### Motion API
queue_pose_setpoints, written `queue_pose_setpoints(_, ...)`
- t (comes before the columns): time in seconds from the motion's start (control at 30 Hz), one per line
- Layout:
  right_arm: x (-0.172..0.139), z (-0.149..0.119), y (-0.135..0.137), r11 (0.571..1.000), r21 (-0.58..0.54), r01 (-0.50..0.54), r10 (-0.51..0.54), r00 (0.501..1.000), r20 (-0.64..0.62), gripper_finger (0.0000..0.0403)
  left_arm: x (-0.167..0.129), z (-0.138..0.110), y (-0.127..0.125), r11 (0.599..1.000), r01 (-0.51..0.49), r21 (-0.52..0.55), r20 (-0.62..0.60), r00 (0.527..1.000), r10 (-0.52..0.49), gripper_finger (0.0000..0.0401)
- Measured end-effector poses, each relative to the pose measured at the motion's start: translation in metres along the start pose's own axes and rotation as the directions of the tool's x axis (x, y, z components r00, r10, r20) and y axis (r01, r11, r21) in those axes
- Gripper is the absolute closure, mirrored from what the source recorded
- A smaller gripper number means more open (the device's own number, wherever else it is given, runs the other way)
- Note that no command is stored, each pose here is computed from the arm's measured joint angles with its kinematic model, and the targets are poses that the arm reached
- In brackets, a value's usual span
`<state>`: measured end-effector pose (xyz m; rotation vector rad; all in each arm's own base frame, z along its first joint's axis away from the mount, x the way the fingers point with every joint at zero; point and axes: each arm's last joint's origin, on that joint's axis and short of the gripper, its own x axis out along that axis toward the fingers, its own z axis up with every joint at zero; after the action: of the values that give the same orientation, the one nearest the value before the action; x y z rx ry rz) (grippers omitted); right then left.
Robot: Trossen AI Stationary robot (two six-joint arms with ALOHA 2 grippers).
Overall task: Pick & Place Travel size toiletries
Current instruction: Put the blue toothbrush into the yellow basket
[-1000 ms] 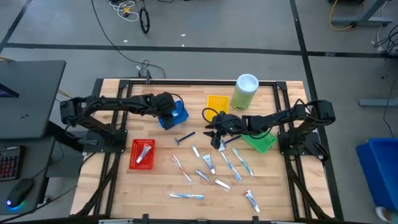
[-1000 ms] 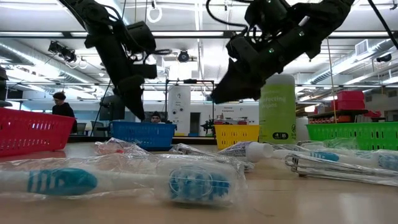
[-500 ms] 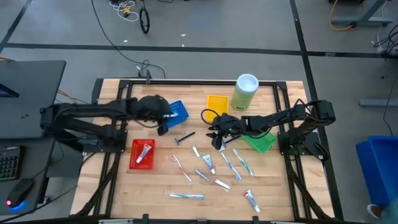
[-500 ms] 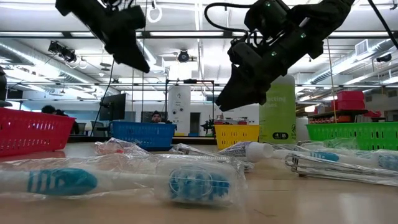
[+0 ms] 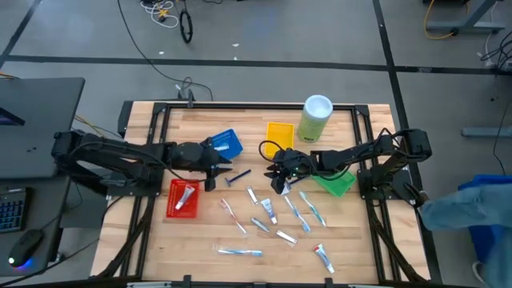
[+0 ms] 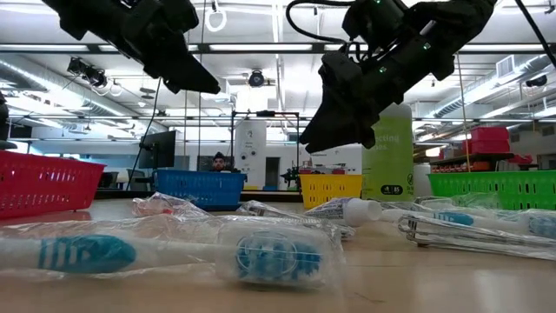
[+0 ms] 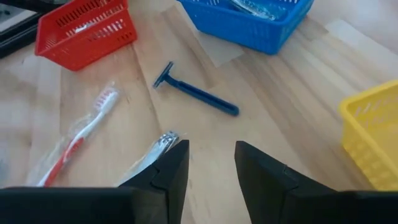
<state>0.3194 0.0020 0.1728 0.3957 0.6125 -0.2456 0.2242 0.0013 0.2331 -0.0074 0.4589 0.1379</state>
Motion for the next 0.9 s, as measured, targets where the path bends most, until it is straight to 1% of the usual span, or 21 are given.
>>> queue_pose_setpoints(0.17,-0.004,-0.008,0.008,1.000,-0.008,-0.022,0.022,0.998,-0.066,0.0261,0.000,0.000,0.000,1.000,-0.002,-0.005,0.009,1.000,0.002,0.0283)
queue_pose_setpoints(0.27,-0.015,-0.008,0.020,0.999,0.020,-0.047,0.049,0.992,-0.115,0.0262,0.000,0.000,0.000,1.000,-0.002,-0.005,0.010,1.000,0.002,0.0283)
queue_pose_setpoints(0.3,-0.020,-0.007,0.025,0.998,0.022,-0.065,0.068,0.988,-0.140,0.0263,0.000,0.000,0.000,1.000,-0.002,-0.005,0.009,1.000,0.002,0.0283)
queue_pose_setpoints(0.37,-0.031,-0.009,0.036,0.997,0.015,-0.071,0.072,0.977,-0.201,0.0267,0.000,0.000,0.000,1.000,-0.002,-0.006,0.009,1.000,0.002,0.0283)
queue_pose_setpoints(0.47,-0.046,-0.019,0.051,0.998,0.036,-0.046,0.055,0.951,-0.303,0.0269,0.000,0.000,0.000,1.000,-0.002,-0.005,0.008,1.000,0.002,0.0283)
queue_pose_setpoints(0.63,-0.054,-0.051,0.075,0.993,0.115,0.006,0.045,0.901,-0.431,0.0254,0.000,0.000,0.000,1.000,-0.004,-0.006,0.006,1.000,0.004,0.0283)
queue_pose_setpoints(0.73,-0.053,-0.071,0.086,0.994,0.104,0.038,0.018,0.871,-0.490,0.0237,0.000,0.000,0.000,1.000,-0.004,-0.006,0.007,1.000,0.004,0.0283)
queue_pose_setpoints(0.9,-0.044,-0.089,0.088,0.993,0.028,0.114,-0.085,0.865,-0.494,0.0205,0.000,0.000,0.000,1.000,-0.004,-0.005,0.006,1.000,0.004,0.0283)
